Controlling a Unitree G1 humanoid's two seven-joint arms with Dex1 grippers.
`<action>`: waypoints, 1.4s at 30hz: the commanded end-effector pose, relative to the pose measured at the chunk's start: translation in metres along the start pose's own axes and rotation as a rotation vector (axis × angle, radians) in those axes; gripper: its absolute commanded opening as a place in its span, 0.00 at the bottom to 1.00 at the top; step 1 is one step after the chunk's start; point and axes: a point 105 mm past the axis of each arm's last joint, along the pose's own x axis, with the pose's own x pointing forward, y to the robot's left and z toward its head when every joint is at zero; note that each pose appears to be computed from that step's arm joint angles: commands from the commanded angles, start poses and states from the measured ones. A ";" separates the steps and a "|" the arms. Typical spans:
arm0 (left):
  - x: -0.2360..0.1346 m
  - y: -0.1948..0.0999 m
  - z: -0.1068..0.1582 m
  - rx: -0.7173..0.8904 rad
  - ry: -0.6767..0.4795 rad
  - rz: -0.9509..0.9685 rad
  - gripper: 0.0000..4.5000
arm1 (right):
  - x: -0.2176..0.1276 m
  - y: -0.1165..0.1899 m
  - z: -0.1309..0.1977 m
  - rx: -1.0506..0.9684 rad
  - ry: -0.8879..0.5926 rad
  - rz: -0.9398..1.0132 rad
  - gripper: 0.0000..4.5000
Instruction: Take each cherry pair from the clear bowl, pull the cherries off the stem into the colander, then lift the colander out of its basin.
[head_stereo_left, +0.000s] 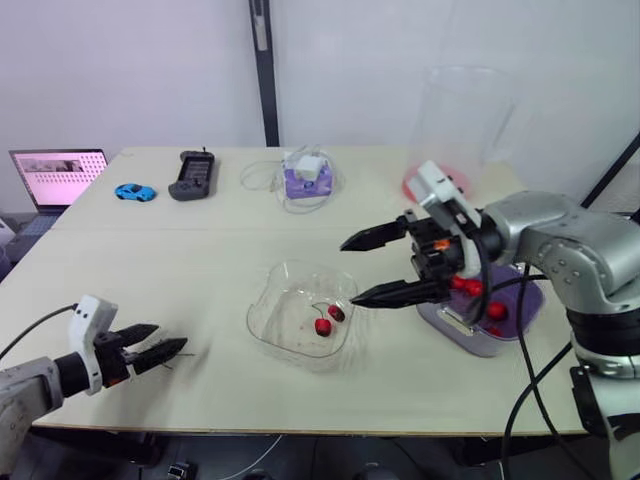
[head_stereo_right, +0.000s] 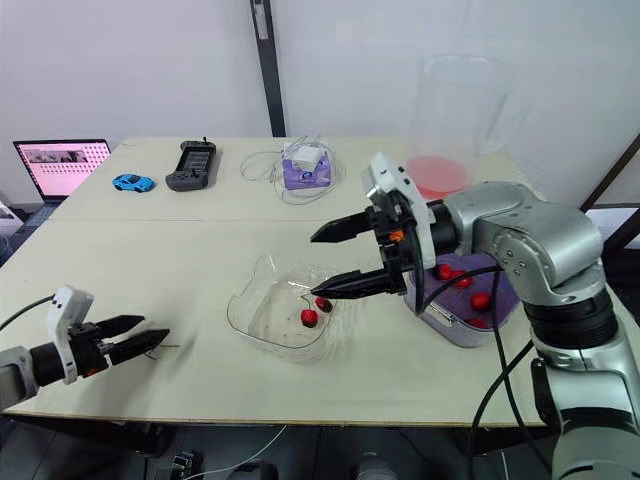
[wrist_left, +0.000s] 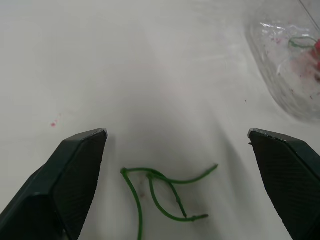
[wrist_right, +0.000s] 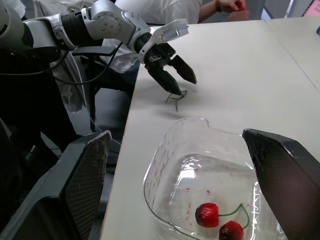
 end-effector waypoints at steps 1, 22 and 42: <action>-0.008 0.000 0.035 0.061 -0.100 -0.013 0.99 | -0.006 0.004 0.009 -0.046 -0.007 -0.013 1.00; 0.007 -0.109 0.101 0.507 -0.194 -0.530 0.99 | 0.068 -0.049 -0.023 -0.075 0.459 -0.224 1.00; 0.021 -0.101 0.090 0.527 -0.190 -0.492 0.99 | 0.108 -0.036 -0.093 0.015 0.791 -0.242 1.00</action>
